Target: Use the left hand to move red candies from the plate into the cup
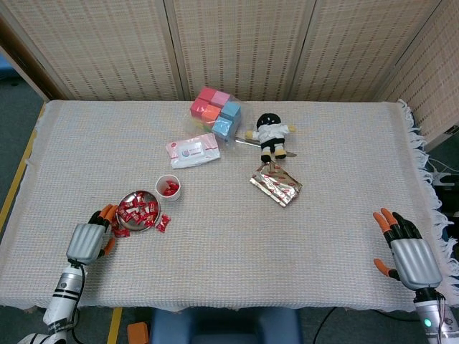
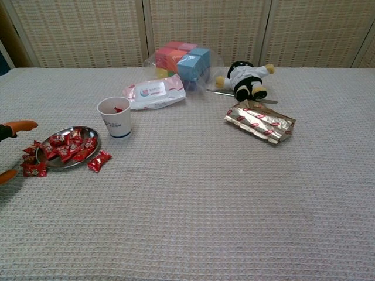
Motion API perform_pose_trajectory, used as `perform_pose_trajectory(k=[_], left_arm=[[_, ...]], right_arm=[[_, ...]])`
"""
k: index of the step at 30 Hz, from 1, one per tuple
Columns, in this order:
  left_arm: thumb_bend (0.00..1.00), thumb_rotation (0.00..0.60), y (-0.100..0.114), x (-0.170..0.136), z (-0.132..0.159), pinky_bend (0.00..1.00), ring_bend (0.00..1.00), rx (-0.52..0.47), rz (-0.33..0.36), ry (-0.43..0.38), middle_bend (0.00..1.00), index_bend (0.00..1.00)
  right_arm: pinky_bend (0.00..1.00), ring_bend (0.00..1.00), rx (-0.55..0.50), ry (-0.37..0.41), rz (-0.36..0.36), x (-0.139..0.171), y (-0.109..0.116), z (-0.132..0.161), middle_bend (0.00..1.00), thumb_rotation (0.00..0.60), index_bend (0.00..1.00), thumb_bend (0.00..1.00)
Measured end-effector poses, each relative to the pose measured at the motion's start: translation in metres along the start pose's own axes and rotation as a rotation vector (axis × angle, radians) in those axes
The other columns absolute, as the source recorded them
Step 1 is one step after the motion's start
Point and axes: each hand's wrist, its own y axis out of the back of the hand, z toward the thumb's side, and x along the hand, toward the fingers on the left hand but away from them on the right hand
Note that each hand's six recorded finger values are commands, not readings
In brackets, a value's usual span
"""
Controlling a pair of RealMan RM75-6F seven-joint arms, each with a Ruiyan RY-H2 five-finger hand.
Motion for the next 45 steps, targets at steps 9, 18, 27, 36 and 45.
perform_pose_trajectory(k=[9,18,27,36,45], left_arm=[[0.37,0.600,-0.008,0.003,-0.002,1.00,0.05,-0.007,-0.041,0.027,0.00,0.00],[0.37,0.600,-0.015,0.024,-0.001,1.00,0.08,-0.019,-0.075,0.060,0.00,0.00],[0.37,0.600,-0.014,0.034,-0.001,1.00,0.17,-0.037,-0.082,0.077,0.08,0.00],[0.37,0.600,-0.017,0.037,0.004,1.00,0.19,-0.028,-0.106,0.069,0.15,0.01],[0.37,0.600,-0.019,0.034,0.005,1.00,0.31,-0.028,-0.095,0.062,0.25,0.08]], right_arm=[[0.13,0.00,0.001,0.009,0.002,0.002,0.000,0.001,0.00,0.600,0.00,0.14],[0.13,0.00,0.002,0.007,0.002,0.002,-0.001,0.001,0.00,0.600,0.00,0.14],[0.13,0.00,0.004,0.002,0.003,0.001,-0.001,0.000,0.00,0.600,0.00,0.14],[0.13,0.00,0.006,0.000,0.011,0.001,-0.002,0.000,0.00,0.600,0.00,0.14],[0.13,0.00,0.004,-0.003,0.010,0.000,-0.001,-0.001,0.00,0.600,0.00,0.14]])
